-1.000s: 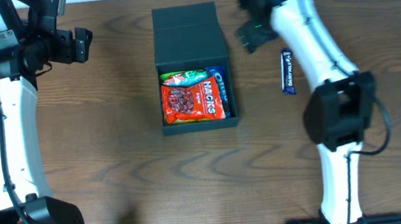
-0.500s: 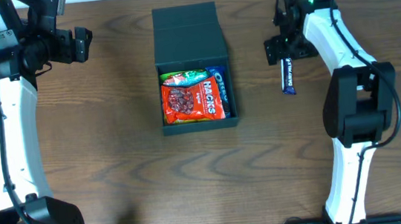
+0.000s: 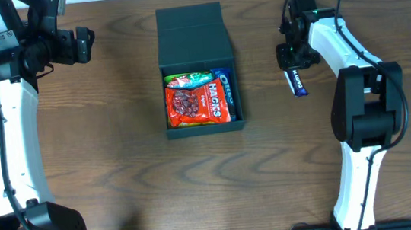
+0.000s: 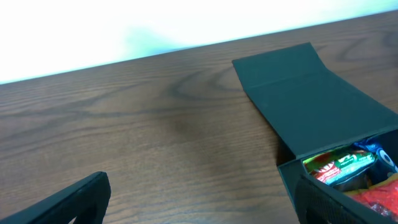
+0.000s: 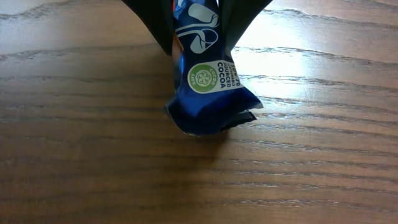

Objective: Pack container
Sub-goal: 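Grasp the purple Dairy Milk bar with the right gripper, then place the Dairy Milk bar along the box's right side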

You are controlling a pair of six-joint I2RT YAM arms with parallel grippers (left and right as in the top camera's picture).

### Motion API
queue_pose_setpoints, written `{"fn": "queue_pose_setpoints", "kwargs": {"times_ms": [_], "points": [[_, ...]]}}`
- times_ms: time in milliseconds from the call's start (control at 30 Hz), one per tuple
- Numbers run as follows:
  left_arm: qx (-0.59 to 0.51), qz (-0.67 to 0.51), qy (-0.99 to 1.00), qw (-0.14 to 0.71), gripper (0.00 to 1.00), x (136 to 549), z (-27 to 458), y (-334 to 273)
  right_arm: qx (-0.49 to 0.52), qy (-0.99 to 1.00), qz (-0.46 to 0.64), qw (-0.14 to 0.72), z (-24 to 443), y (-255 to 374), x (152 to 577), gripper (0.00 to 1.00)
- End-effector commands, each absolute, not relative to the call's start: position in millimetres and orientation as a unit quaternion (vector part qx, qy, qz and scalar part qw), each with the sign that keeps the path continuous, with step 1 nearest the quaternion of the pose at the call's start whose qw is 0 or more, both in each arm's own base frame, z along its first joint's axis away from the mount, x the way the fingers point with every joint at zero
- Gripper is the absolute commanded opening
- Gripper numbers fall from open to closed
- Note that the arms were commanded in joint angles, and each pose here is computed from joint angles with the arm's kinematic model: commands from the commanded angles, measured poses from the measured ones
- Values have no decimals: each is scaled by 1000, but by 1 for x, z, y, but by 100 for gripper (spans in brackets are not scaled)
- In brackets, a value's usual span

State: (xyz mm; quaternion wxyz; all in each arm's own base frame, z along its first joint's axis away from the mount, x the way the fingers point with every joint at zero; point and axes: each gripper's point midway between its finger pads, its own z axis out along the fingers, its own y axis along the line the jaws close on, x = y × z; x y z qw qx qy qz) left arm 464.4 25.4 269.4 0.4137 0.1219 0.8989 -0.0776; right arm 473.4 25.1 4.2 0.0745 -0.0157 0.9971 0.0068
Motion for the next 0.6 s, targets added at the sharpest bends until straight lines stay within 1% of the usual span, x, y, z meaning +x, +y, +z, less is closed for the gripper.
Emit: {"fn": "queue_pose_setpoints", "kwargs": {"times_ms": [0,100,167,233,267,333,400,567], "points": [[119,-75,895,423,95,466,277,27,-12,996,13,82,11,25,476,16],[119,-75,895,423,95,466,277,27,-14,995,34,89,32,32,483,12],[119,-75,895,423,95,466,277,27,-21,992,63,110,69,46,497,8],[119,-75,895,423,95,466,277,27,-28,988,85,126,96,57,504,7],[119,-75,895,423,95,466,277,27,-31,984,106,139,120,70,507,7],[119,-75,895,423,95,466,277,27,-24,979,137,146,148,94,505,6],[118,-75,896,422,95,466,277,27,-19,978,160,131,155,126,495,4],[117,-76,896,422,95,466,277,27,-27,980,168,100,148,182,471,4]]}}
